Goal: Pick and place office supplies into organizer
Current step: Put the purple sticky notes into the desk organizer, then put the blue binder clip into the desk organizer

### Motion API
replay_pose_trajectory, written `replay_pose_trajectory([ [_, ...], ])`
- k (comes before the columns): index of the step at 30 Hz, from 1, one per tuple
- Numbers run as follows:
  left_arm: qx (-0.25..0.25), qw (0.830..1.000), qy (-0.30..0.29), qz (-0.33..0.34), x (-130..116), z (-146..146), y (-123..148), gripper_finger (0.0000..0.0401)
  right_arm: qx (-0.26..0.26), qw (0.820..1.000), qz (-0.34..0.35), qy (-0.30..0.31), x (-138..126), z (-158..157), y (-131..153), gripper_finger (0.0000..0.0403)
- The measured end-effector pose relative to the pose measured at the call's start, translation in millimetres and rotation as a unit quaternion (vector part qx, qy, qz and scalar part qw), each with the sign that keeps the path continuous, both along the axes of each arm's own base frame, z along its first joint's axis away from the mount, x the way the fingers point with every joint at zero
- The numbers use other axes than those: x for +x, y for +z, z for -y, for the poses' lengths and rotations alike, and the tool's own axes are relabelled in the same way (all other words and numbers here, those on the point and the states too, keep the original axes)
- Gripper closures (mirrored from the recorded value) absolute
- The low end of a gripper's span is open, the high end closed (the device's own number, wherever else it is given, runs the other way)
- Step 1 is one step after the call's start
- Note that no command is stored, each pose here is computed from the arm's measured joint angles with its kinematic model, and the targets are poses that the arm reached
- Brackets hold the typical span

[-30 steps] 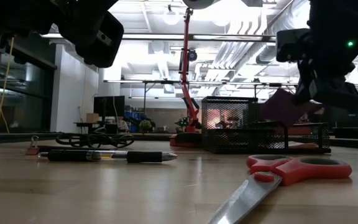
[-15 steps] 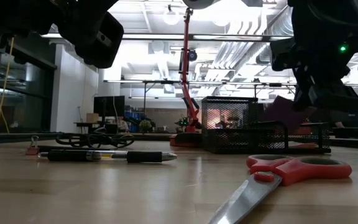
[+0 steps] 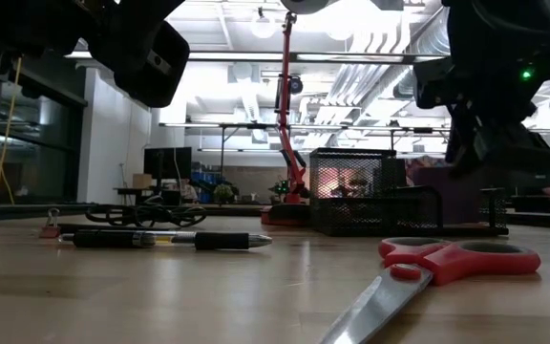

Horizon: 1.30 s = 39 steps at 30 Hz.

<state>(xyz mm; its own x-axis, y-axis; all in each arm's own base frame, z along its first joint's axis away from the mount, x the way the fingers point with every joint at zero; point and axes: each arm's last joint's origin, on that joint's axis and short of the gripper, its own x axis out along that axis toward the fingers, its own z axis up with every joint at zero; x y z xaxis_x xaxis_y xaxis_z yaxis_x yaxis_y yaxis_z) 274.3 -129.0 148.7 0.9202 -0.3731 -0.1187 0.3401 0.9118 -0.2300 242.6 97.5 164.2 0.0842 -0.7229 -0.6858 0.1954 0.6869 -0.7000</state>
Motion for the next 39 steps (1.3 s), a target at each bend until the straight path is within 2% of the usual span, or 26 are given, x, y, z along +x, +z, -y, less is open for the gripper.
replay_pose_trajectory([
  [7, 0.001, 1.000, 0.000, -0.001, 0.0, 0.0, -0.2, 0.0228, 0.072, 0.997, -0.014, 0.026, 3.1, -11.8, -4.7, 0.0233],
  [10, 0.005, 1.000, 0.000, 0.000, 0.0, 0.0, -0.4, 0.0228, 0.086, 0.995, -0.021, 0.037, 3.8, -14.2, -5.4, 0.0229],
  [17, 0.013, 1.000, 0.011, 0.000, 0.2, -0.7, -0.9, 0.0228, 0.046, 0.997, -0.026, 0.058, 7.7, -6.5, -4.1, 0.0234],
  [26, 0.021, 1.000, 0.013, -0.010, -0.1, -1.0, -3.2, 0.0228, 0.015, 0.999, -0.028, -0.006, 5.8, 12.5, -0.9, 0.0249],
  [33, 0.030, 0.997, 0.061, -0.031, 0.0, -4.0, -7.7, 0.0228, 0.012, 0.999, 0.032, -0.032, -6.2, -6.0, 4.0, 0.0260],
  [39, 0.038, 0.996, 0.077, -0.039, -0.1, -5.1, -9.6, 0.0228, 0.061, 0.991, 0.102, -0.054, -23.8, -34.1, 12.0, 0.0261],
])
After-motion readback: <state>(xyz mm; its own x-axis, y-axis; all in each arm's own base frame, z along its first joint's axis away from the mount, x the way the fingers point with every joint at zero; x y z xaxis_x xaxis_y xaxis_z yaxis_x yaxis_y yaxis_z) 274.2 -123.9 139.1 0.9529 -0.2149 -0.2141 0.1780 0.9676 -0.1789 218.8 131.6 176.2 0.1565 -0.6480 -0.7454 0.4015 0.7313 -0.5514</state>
